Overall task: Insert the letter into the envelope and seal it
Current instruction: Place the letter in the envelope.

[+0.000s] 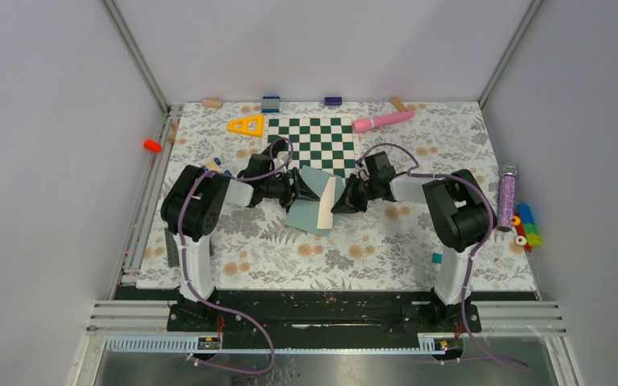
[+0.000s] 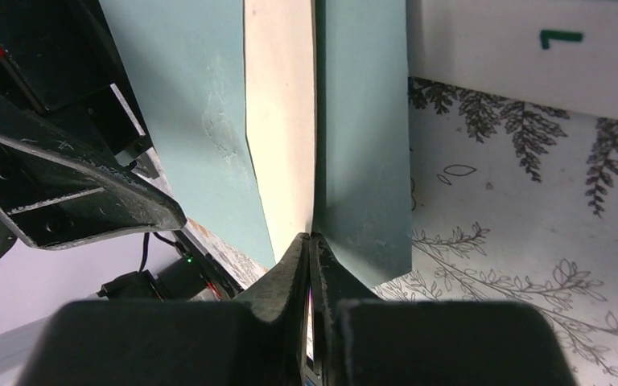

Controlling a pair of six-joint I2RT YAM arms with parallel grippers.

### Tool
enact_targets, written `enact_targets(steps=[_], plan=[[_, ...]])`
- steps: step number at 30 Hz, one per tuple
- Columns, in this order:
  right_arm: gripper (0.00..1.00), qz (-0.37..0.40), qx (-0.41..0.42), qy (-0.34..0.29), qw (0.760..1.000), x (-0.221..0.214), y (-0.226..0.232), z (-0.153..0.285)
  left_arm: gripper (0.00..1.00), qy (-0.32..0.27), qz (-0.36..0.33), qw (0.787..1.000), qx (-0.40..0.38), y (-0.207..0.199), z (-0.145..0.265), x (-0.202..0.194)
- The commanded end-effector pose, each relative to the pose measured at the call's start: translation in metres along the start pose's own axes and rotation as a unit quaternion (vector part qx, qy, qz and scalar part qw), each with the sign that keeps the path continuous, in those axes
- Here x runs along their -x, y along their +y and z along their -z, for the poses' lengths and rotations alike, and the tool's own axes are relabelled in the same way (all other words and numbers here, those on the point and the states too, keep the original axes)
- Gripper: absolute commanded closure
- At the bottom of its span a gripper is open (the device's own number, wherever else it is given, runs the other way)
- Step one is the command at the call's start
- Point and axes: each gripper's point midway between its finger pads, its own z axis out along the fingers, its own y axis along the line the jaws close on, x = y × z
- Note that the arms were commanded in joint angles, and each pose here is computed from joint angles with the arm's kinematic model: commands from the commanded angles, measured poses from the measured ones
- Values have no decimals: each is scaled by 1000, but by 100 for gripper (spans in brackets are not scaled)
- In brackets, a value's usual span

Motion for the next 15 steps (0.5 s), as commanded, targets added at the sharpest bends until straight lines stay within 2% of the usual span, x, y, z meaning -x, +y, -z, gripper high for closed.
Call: enact_targets(steps=[1, 15], plan=[[97, 1, 26, 9, 1000, 1, 14, -6, 41, -17, -6, 1000, 19, 6, 0, 5], [97, -9, 50, 14, 999, 2, 27, -15, 43, -15, -5, 1000, 20, 7, -2, 3]])
